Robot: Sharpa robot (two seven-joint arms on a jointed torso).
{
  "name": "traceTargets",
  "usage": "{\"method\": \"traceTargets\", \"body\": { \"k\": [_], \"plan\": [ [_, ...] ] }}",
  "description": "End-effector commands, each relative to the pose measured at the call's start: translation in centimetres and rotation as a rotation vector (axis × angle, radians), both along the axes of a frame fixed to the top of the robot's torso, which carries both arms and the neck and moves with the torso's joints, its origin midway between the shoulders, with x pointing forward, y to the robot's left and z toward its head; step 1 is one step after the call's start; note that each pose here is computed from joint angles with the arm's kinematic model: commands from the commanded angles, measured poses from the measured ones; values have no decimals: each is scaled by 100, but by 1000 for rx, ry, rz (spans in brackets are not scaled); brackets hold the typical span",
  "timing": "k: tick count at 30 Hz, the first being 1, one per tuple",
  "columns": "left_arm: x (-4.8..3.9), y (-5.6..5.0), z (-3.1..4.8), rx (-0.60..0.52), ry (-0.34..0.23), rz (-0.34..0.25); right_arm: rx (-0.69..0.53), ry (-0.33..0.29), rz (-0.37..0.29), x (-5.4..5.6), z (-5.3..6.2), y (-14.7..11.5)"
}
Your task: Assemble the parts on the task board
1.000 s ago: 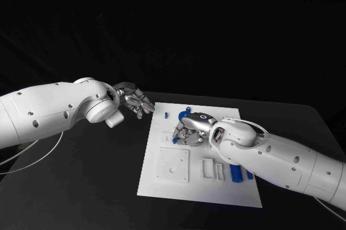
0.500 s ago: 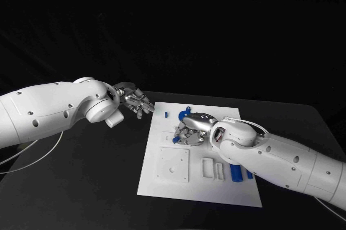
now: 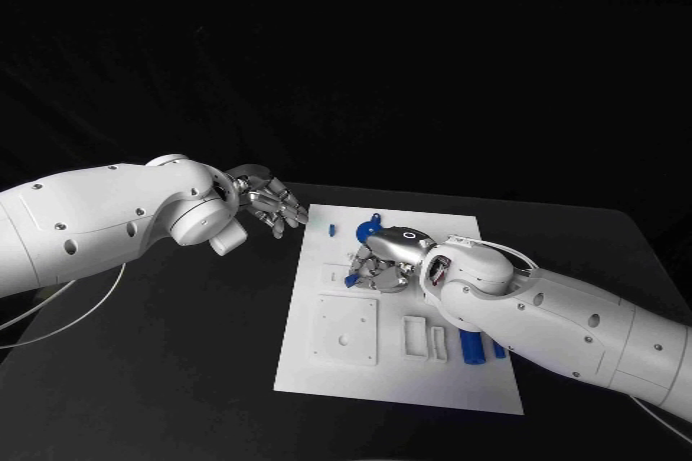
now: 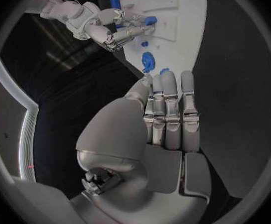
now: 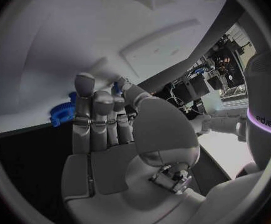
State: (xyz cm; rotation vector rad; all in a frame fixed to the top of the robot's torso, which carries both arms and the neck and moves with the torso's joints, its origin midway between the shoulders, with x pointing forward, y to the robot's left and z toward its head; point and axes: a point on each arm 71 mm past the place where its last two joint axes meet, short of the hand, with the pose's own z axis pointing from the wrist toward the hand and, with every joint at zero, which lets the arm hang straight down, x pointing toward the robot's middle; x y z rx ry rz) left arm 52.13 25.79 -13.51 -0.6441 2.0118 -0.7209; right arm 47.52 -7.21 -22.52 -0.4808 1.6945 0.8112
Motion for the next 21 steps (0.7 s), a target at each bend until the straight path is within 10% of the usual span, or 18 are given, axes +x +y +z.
{"method": "traceTargets", "body": {
  "k": [1,21],
  "plan": [
    [3,-7,3,-5,6,-9,0,16,4,-7,-13,3],
    [16,5,-1,-7,3,-12,28,67,-48,18,-46,-33]
  ]
}}
